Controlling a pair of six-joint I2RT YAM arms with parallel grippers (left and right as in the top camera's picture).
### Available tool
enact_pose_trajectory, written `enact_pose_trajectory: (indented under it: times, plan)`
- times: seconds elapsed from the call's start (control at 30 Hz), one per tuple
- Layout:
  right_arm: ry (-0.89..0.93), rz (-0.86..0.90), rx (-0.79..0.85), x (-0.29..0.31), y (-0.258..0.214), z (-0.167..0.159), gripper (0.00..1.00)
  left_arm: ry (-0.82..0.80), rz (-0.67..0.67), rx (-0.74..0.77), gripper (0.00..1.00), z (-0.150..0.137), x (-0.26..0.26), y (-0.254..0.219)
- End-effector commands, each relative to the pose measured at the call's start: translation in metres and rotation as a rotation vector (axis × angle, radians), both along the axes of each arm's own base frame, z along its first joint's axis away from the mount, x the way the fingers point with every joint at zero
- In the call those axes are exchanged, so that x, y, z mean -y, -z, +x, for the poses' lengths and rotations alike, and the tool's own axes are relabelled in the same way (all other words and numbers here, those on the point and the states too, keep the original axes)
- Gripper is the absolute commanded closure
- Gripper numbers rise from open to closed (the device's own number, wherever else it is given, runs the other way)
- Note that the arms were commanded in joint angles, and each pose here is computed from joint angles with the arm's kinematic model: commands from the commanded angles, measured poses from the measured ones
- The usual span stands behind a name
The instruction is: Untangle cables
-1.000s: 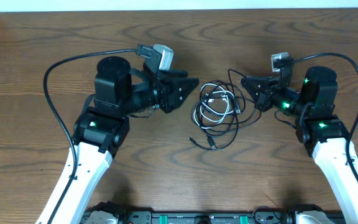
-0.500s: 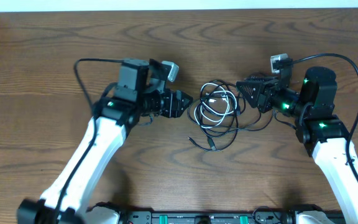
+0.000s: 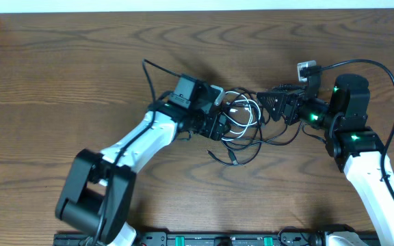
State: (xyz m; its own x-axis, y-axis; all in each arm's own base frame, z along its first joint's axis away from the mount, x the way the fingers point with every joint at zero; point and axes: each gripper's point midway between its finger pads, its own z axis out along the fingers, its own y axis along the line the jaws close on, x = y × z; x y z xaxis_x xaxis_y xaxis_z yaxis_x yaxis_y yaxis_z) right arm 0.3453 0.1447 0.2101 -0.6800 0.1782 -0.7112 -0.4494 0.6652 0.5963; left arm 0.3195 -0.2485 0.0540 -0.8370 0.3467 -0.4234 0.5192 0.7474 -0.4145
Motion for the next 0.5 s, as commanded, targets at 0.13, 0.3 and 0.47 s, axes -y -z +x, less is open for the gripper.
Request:
enact_pose_trajectory:
  times: [0.13, 0.3, 0.47]
  plan:
    - [0.012, -0.007, -0.014, 0.004, 0.002, 0.000, 0.11, 0.009, 0.120, 0.032, 0.19, 0.004, 0.002, 0.032]
    - [0.011, -0.008, -0.029, 0.004, 0.005, -0.002, 0.01, 0.025, 0.133, 0.010, 0.19, -0.002, 0.006, 0.042]
    - [0.011, -0.009, -0.037, 0.004, 0.006, -0.002, 0.01, 0.027, 0.137, 0.006, 0.19, -0.002, 0.006, 0.045]
